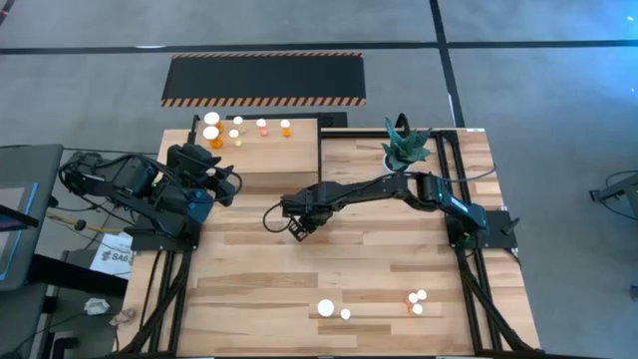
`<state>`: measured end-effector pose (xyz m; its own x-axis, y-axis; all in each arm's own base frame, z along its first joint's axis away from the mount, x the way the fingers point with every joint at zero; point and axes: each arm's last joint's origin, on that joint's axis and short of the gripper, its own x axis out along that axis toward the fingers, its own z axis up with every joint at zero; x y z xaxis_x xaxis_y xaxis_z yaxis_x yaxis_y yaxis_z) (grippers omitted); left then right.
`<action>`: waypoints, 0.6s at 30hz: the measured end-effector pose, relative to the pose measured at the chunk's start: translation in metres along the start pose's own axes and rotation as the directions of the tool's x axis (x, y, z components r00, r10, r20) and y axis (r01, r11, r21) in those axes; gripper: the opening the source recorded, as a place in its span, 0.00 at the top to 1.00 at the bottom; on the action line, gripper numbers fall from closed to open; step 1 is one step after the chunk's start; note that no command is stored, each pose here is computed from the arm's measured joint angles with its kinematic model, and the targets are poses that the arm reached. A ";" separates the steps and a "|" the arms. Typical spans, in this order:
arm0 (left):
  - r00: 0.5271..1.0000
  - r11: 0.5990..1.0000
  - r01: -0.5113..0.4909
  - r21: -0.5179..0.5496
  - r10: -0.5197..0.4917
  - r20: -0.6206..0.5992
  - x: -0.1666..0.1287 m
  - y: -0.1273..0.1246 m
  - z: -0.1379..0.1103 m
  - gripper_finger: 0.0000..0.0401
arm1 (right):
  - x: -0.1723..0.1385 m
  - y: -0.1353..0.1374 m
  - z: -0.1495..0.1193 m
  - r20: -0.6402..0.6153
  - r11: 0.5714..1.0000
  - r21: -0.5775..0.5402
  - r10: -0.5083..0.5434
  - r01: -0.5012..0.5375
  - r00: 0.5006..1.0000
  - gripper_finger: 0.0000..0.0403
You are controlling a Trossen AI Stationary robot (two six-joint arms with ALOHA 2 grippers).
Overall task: Pick and place medicine bottles onto shelf by color
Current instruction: Move the small orange pill bottle to the center of the table, then put the right pink pill bottle on the shelf aligned with the other pink pill bottle
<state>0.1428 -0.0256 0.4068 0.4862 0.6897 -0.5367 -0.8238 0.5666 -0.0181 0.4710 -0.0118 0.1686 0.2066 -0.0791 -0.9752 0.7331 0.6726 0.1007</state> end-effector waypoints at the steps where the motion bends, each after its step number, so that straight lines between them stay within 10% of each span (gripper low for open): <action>1: 1.000 1.000 0.000 0.003 0.000 0.000 0.000 0.000 0.000 0.57 | 0.000 0.000 0.000 0.000 1.000 -0.005 0.000 0.000 1.000 0.56; 18: 1.000 0.999 -0.006 0.036 0.007 -0.014 0.000 0.001 -0.001 0.57 | -0.075 -0.014 0.002 -0.166 0.960 -0.265 -0.138 0.091 0.976 0.41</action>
<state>0.1412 -0.0252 0.4059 0.4762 0.6870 -0.5489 -0.8158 0.5781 0.0157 0.4465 -0.0165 0.2405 -0.0074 -0.0476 -0.9988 0.5508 0.8335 -0.0438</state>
